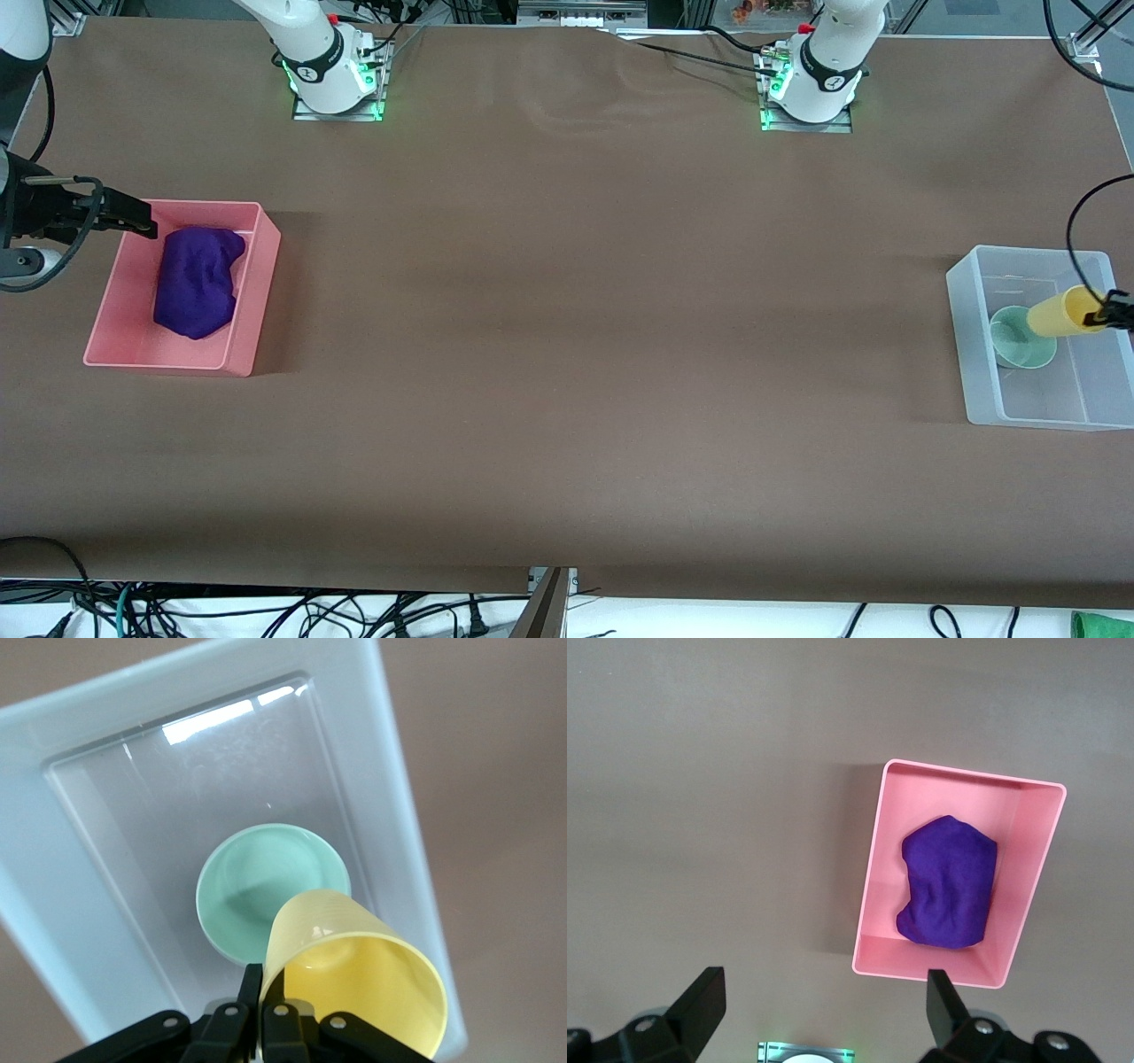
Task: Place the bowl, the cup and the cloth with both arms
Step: 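Carry the yellow cup into the green bowl in the clear bin with the left gripper, then open the left gripper and lift it away from the cup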
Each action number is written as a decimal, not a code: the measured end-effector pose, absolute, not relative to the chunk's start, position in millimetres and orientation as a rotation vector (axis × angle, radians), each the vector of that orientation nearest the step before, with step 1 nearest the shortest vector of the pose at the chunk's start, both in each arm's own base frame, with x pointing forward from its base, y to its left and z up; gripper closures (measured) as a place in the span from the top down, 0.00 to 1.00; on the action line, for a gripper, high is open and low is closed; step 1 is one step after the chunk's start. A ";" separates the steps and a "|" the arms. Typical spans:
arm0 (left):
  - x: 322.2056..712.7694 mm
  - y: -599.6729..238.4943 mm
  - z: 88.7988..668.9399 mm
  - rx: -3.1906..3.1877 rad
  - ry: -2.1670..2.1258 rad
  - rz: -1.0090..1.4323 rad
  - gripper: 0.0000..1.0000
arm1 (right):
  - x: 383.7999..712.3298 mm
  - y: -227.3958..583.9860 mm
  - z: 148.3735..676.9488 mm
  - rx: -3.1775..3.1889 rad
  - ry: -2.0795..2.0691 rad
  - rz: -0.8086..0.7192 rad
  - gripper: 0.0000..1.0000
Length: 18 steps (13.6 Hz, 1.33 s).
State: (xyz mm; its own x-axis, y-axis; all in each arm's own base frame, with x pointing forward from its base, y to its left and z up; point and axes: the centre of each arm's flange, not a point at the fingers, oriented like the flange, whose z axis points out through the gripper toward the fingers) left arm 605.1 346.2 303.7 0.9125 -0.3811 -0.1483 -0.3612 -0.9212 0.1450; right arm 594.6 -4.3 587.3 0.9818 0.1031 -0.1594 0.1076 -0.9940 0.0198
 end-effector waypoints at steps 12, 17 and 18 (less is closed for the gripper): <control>631.3 277.8 392.8 3.070 -0.554 -0.146 0.74 | 596.2 -1.3 583.5 3.097 0.173 -0.255 1.00; 640.5 133.1 490.6 3.164 -0.311 -0.201 1.00 | 596.7 -2.8 582.3 3.097 0.168 -0.258 1.00; 638.9 108.6 505.6 3.176 -0.227 -0.189 1.00 | 597.0 -3.1 581.7 3.096 0.167 -0.259 1.00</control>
State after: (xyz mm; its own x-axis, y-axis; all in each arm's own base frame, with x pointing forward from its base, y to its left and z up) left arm 638.9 108.6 505.6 0.9829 -0.1386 -0.1215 -0.1442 -0.9888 -0.0391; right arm 597.0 -3.1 581.7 0.9804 0.1044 -0.1671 0.1094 -0.9938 0.0207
